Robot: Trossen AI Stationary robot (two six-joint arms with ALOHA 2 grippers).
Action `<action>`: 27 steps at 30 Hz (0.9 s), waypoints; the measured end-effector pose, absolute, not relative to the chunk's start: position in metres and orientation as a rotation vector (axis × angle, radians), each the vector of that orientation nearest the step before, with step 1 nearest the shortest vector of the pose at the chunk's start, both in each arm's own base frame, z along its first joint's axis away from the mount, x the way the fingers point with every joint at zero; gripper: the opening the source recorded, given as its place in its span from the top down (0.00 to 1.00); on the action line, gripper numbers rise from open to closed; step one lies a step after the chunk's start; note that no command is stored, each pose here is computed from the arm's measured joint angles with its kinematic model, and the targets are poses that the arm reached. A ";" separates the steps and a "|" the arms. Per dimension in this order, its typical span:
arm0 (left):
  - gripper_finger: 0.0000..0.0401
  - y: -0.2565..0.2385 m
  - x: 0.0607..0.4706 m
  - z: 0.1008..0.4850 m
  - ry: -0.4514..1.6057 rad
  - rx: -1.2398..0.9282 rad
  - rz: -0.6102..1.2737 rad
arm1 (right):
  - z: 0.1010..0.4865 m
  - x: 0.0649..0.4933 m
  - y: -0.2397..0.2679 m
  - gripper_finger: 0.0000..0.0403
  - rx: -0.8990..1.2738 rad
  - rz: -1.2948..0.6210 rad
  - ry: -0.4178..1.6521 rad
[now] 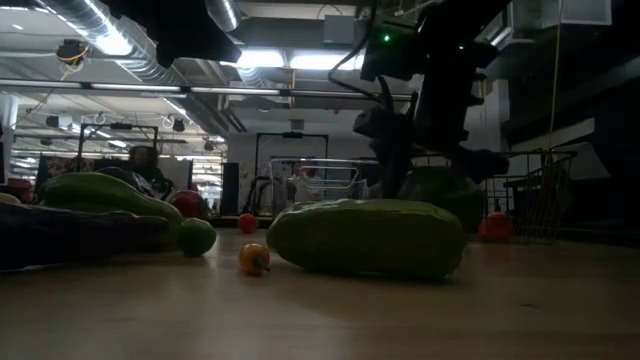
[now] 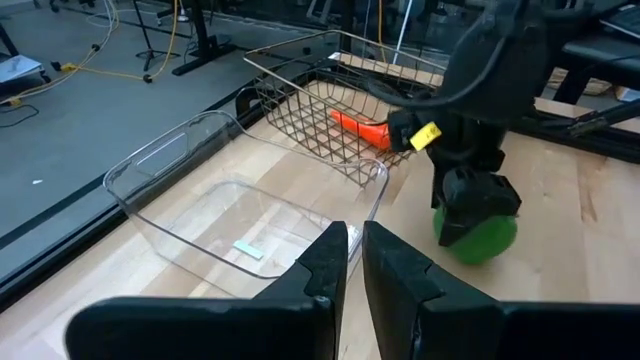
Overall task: Sort produce into baskets
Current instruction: Put the green bell pepper into the wire basket
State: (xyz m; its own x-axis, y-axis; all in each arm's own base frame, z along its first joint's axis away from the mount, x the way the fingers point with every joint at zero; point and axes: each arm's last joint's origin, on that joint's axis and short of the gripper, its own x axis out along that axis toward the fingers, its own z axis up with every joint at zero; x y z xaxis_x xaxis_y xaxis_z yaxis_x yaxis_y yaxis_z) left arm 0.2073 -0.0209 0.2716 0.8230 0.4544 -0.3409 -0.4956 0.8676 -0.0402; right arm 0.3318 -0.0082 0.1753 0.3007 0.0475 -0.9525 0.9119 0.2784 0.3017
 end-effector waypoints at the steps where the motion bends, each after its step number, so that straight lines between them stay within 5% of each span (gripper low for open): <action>1: 0.92 -0.021 0.207 0.272 0.330 -0.129 0.507 | 0.175 0.332 -0.008 0.13 1.136 -0.772 1.112; 15: 0.92 -0.021 0.207 0.271 0.334 -0.127 0.507 | 0.180 0.329 -0.008 0.13 1.083 -0.692 1.153; 27: 0.92 -0.021 0.206 0.269 0.354 -0.127 0.511 | 0.228 0.313 0.009 0.13 0.987 -0.485 1.064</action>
State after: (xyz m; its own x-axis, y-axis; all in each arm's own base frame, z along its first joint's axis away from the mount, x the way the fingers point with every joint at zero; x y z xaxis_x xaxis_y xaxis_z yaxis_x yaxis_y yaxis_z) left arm 0.2061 -0.0207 0.2693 0.8132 0.4560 -0.3617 -0.4992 0.8659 -0.0308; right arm 0.3130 0.0086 0.2277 0.4399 0.1132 -0.8909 0.7471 0.5044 0.4330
